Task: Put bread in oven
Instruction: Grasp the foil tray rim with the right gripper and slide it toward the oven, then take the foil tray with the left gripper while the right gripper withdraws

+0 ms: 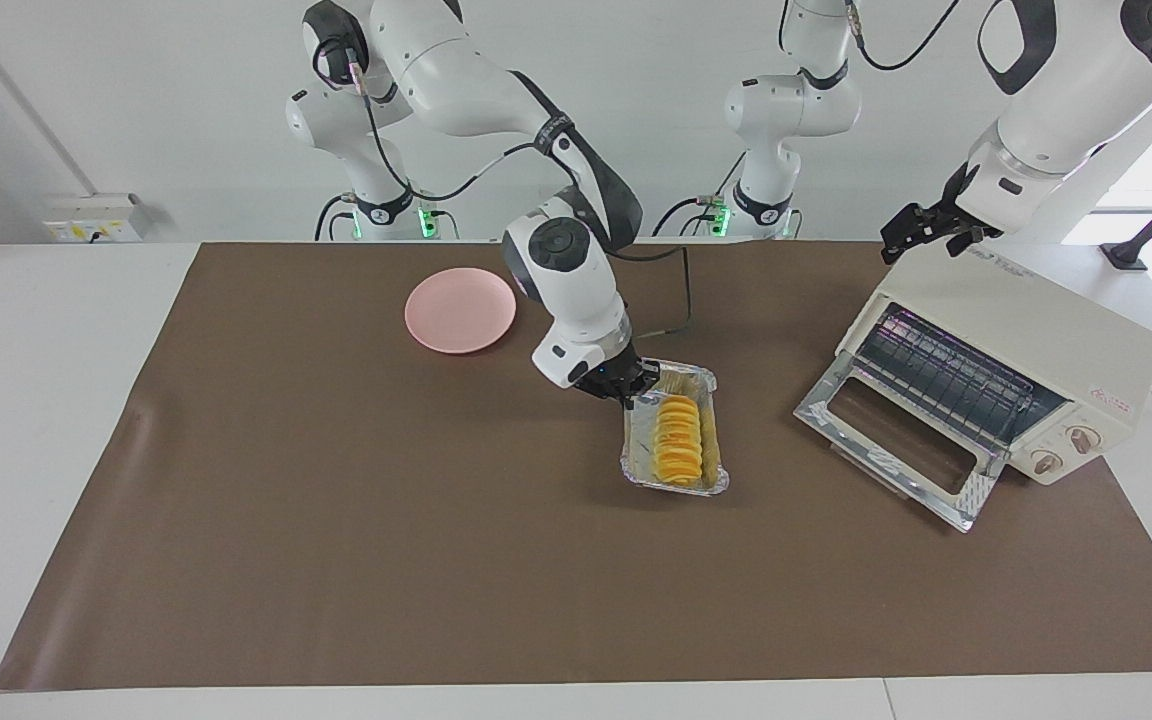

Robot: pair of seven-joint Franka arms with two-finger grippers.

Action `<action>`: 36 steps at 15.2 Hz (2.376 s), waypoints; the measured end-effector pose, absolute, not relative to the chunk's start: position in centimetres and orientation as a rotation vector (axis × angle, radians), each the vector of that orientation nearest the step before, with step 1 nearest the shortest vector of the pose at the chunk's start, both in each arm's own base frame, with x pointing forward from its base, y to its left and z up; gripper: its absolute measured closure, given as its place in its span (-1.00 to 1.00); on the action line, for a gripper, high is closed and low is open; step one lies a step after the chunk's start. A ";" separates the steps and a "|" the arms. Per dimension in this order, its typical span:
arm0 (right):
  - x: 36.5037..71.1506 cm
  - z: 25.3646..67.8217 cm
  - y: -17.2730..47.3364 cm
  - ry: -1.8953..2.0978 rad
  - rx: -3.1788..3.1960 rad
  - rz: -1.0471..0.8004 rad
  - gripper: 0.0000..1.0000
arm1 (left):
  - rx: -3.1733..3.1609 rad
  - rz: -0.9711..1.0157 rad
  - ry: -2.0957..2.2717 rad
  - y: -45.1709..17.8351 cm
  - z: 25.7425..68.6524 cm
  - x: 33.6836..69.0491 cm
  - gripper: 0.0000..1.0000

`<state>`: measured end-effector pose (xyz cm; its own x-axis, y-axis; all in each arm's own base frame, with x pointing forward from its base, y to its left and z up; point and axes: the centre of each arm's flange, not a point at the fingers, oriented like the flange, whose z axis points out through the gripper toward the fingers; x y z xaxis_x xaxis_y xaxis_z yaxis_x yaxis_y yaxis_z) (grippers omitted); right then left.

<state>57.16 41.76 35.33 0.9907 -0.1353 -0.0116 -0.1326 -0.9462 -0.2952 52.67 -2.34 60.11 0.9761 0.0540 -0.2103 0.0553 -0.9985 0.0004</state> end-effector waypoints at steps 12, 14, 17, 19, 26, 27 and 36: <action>57.3 34.4 41.3 0.193 -2.876 0.047 -0.17 | 3.123 -0.294 0.062 -3.8 60.4 52.8 -1.00; 57.8 36.4 40.7 0.194 -2.880 0.055 -0.57 | 3.129 -0.223 0.063 -5.5 60.6 53.2 -1.00; 59.0 42.4 37.0 0.170 -2.903 0.011 -1.00 | 3.133 -0.182 -0.026 -9.2 59.7 53.9 -1.00; 59.4 46.9 33.0 0.082 -2.947 -0.030 -1.00 | 3.131 -0.153 -0.103 -13.0 58.0 54.8 -1.00; 58.4 55.6 16.2 -0.170 -3.019 0.043 -1.00 | 3.113 -0.048 -0.156 -26.8 46.7 58.2 -1.00; 57.6 56.3 13.9 -0.181 -3.019 0.068 -1.00 | 3.108 -0.032 -0.184 -28.3 45.6 58.2 -1.00; 52.7 57.2 4.9 -0.200 -3.053 0.151 -1.00 | 3.188 0.029 -0.356 -37.8 39.7 55.0 -1.00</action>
<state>52.67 4.87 57.23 0.9866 0.1339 -0.0930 0.1262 -0.9884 -0.0844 54.97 -37.80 39.73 0.9752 -0.2209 0.0106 -0.2197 -0.9732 -0.0679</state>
